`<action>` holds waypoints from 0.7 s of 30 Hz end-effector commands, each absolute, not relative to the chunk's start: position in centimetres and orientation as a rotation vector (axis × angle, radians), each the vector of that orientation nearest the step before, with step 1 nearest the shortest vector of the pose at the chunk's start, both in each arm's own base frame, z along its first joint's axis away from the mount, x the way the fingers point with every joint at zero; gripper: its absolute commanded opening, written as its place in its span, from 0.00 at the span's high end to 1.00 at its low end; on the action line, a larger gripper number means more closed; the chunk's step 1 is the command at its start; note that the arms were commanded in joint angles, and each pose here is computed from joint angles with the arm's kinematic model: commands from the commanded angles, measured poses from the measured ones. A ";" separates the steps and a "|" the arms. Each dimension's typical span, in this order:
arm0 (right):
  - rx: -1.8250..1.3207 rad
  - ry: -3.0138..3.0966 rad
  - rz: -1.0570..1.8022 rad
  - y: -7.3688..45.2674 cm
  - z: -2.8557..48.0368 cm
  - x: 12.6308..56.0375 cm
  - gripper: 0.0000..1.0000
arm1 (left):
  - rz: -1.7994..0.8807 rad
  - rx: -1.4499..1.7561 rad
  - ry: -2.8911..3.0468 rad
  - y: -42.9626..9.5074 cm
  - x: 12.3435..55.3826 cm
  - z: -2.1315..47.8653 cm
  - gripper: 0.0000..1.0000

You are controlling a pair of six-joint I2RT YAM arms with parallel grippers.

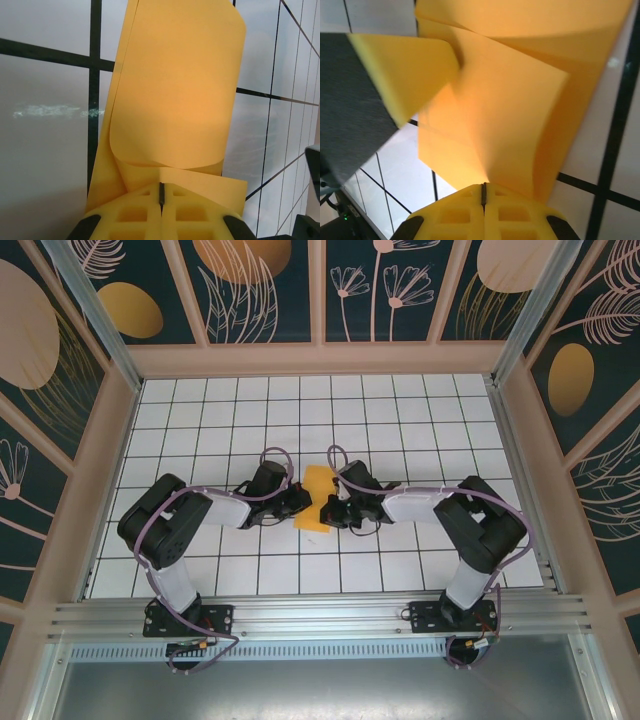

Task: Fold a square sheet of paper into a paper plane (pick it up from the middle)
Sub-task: Fold the triangle a second time at the center of the table.

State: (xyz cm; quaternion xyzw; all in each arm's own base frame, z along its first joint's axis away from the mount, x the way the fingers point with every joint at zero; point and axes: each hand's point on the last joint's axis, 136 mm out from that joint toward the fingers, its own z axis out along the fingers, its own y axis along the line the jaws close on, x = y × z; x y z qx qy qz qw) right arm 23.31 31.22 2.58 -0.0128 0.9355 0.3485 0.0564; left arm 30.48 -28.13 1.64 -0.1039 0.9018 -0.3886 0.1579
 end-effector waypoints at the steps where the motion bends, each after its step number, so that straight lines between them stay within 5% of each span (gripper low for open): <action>1: -0.071 2.844 1.048 30.7 1.9 22.9 0.95 | -1.067 -0.280 2.595 -27.6 30.2 1.7 0.94; 12: -0.023 2.886 1.050 29.8 -0.4 22.2 0.96 | -1.245 -0.243 2.416 -28.5 30.5 7.2 0.70; 21: -0.015 2.872 1.056 30.0 -0.2 22.5 0.97 | -1.360 -0.283 2.437 -28.8 27.8 7.2 0.81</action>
